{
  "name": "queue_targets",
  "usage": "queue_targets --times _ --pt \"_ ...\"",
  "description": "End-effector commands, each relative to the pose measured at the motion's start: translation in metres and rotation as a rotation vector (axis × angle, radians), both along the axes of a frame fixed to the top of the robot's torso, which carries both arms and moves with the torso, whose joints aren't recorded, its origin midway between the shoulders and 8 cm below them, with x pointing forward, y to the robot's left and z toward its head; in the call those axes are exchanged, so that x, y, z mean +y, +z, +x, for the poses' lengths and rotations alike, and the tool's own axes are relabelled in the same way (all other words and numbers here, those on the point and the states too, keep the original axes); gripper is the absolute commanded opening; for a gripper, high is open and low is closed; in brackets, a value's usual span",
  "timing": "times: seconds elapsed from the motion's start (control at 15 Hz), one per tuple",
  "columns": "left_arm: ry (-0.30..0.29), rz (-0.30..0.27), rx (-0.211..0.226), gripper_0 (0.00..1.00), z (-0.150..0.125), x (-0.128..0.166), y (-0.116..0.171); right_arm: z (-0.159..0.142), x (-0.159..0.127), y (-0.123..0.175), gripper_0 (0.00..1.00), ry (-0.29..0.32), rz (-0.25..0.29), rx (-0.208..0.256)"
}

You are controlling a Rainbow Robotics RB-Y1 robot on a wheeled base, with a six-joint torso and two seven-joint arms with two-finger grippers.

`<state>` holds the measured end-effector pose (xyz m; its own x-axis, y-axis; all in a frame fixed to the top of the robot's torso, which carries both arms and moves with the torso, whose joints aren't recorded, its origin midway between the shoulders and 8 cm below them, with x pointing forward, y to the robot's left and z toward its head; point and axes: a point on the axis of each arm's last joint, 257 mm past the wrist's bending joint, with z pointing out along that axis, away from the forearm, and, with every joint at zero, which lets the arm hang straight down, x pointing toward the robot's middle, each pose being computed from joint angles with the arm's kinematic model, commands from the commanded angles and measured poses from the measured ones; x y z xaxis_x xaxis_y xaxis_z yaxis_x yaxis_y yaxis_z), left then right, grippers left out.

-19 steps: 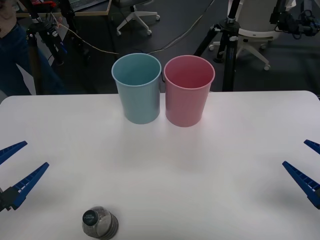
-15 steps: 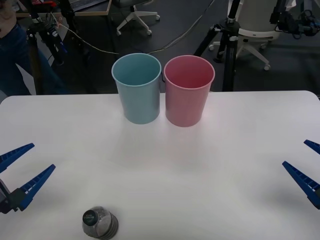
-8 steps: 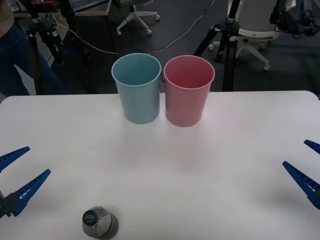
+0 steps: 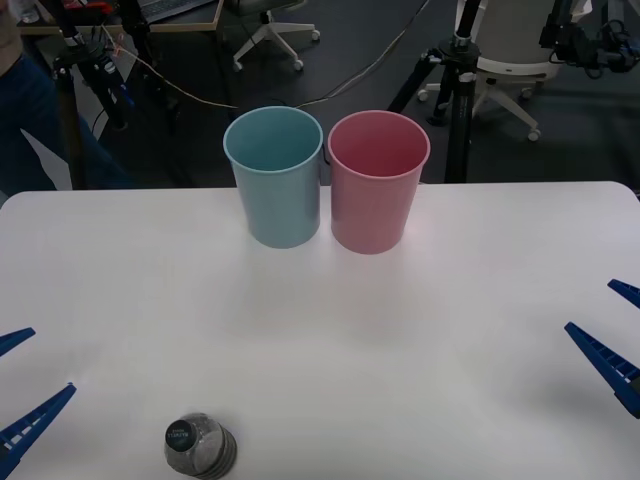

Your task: Grasp the object on the table and drop it into the matching bin: aluminum can to the light blue bin, PET bottle to the pink bin.

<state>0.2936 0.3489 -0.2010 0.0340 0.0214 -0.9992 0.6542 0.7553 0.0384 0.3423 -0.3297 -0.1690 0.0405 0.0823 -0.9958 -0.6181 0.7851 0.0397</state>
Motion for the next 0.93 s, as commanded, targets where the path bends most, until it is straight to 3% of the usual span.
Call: queue_targets --times 0.07,0.4,0.67,0.93 --pt "-0.032 0.033 -0.019 1.0 -0.014 -0.006 -0.011 0.0 0.0 0.0 1.0 0.0 0.0 0.0" --pt "-0.099 0.055 -0.052 1.0 -0.038 -0.01 -0.036 0.0 0.0 0.0 1.0 0.0 0.0 0.0" --pt "-0.145 0.125 -0.085 1.0 -0.046 -0.015 -0.054 0.0 0.0 0.0 1.0 0.0 0.0 0.0" --pt "-0.217 0.146 -0.061 1.0 -0.054 -0.032 -0.068 0.0 0.0 0.0 1.0 0.0 0.0 0.0"
